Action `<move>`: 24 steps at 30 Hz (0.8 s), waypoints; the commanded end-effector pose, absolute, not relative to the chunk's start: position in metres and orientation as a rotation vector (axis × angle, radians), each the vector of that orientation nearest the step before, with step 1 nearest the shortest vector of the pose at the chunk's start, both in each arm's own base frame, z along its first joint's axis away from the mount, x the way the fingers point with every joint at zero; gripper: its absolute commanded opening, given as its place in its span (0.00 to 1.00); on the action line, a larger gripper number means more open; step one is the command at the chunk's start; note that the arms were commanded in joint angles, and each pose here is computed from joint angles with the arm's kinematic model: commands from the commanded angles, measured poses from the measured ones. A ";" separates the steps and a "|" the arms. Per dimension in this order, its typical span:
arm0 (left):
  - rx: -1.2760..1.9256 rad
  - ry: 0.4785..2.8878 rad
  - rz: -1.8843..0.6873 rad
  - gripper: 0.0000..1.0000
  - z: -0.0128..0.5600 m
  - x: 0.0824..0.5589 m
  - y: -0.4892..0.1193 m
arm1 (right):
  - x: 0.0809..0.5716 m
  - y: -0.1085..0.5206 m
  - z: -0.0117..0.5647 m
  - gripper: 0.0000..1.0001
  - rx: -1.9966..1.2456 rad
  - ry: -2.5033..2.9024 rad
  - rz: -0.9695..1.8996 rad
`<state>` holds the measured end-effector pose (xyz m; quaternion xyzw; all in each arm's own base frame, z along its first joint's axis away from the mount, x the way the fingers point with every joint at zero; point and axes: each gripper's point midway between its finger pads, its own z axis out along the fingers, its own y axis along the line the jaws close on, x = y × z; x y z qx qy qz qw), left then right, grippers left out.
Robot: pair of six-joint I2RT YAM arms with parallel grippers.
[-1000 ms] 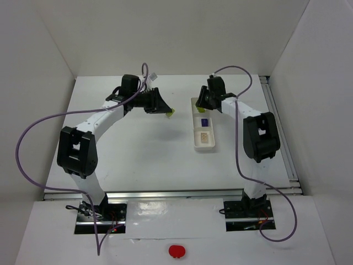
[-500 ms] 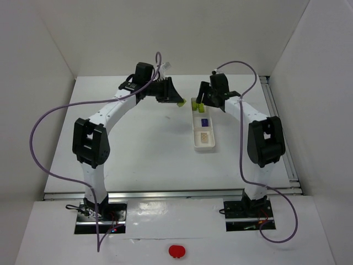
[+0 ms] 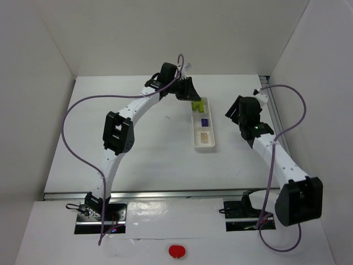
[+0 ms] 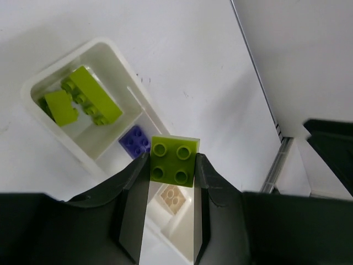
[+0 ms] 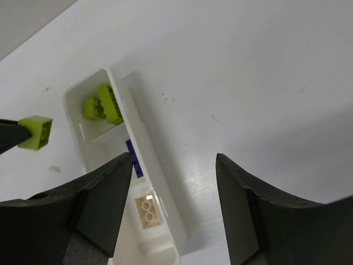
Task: Sort the legos into containers by color
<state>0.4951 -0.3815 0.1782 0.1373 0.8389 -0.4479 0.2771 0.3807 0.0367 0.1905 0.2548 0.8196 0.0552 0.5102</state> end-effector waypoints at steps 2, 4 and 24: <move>0.315 2.213 -1.202 0.00 0.173 0.519 -0.391 | 0.346 0.011 0.209 0.69 0.704 1.880 0.082; 0.286 2.204 -1.181 0.04 0.164 0.529 -0.392 | 0.336 0.010 0.213 0.70 0.703 1.869 0.088; 0.473 1.939 -1.219 1.00 0.306 0.479 -0.380 | 0.326 0.004 0.218 1.00 0.708 1.920 0.041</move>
